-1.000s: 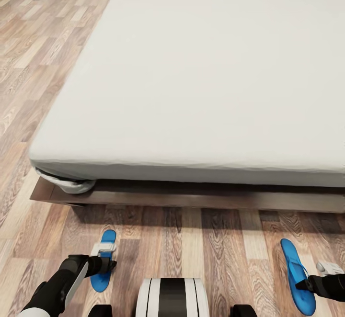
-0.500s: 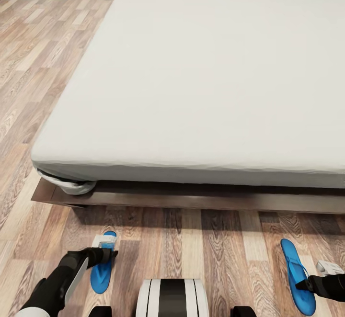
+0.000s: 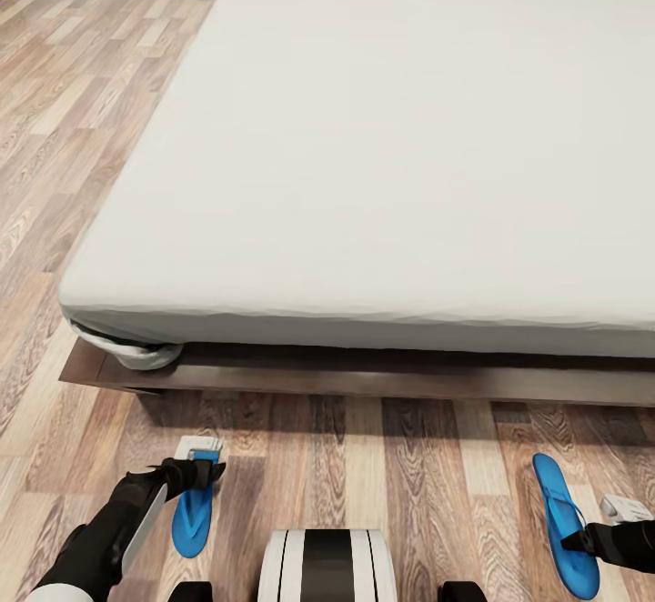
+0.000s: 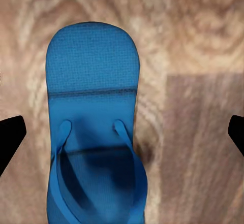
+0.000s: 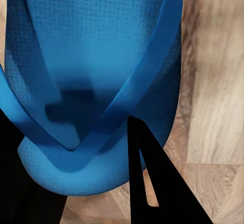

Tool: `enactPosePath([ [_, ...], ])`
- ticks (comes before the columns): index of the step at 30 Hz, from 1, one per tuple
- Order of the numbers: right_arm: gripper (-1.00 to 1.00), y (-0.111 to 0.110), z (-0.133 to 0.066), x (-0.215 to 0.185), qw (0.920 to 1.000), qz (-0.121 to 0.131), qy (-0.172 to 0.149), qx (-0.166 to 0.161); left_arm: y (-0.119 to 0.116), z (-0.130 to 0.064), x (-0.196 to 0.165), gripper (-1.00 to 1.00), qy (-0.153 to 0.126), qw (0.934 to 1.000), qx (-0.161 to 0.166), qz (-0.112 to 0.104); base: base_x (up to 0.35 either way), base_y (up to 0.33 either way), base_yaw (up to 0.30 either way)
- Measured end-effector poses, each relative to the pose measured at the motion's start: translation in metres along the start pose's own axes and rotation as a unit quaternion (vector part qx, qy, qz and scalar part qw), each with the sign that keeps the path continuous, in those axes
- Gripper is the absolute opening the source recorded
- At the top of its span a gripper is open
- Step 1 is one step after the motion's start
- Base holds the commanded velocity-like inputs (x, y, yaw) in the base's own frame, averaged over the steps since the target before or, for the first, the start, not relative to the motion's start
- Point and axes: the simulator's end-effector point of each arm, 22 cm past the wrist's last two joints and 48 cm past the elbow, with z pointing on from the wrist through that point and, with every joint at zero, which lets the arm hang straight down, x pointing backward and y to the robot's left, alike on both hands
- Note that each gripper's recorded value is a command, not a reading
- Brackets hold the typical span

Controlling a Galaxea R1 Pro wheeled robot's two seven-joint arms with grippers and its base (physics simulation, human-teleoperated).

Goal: In the bedroom, move the book from the bed onto either nightstand, and place the two sandals side by side next to the bed.

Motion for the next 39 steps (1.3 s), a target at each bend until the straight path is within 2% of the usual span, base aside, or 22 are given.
enactPosePath([
  [14, -1.0, 0.0002, 0.0001, -0.0003, 1.0, 0.0, 0.0, 0.0, 0.0007, 0.0003, -0.0025, 1.0, -0.007, 1.0, 0.0, 0.001, 0.0, 0.241, 0.0],
  [31, -1.0, -0.0002, 0.0002, 0.0002, 1.0, 0.0, 0.0, 0.001, -0.0019, 0.0009, -0.0011, 1.0, -0.005, 1.0, 0.002, 0.0, -0.102, 0.016, 0.0],
  [39, -1.0, 0.0002, 0.0, -0.0011, 1.0, -0.002, -0.002, 0.0, -0.0018, 0.0008, -0.0011, 1.0, -0.005, 1.0, 0.002, -0.001, -0.003, 0.223, 0.0],
])
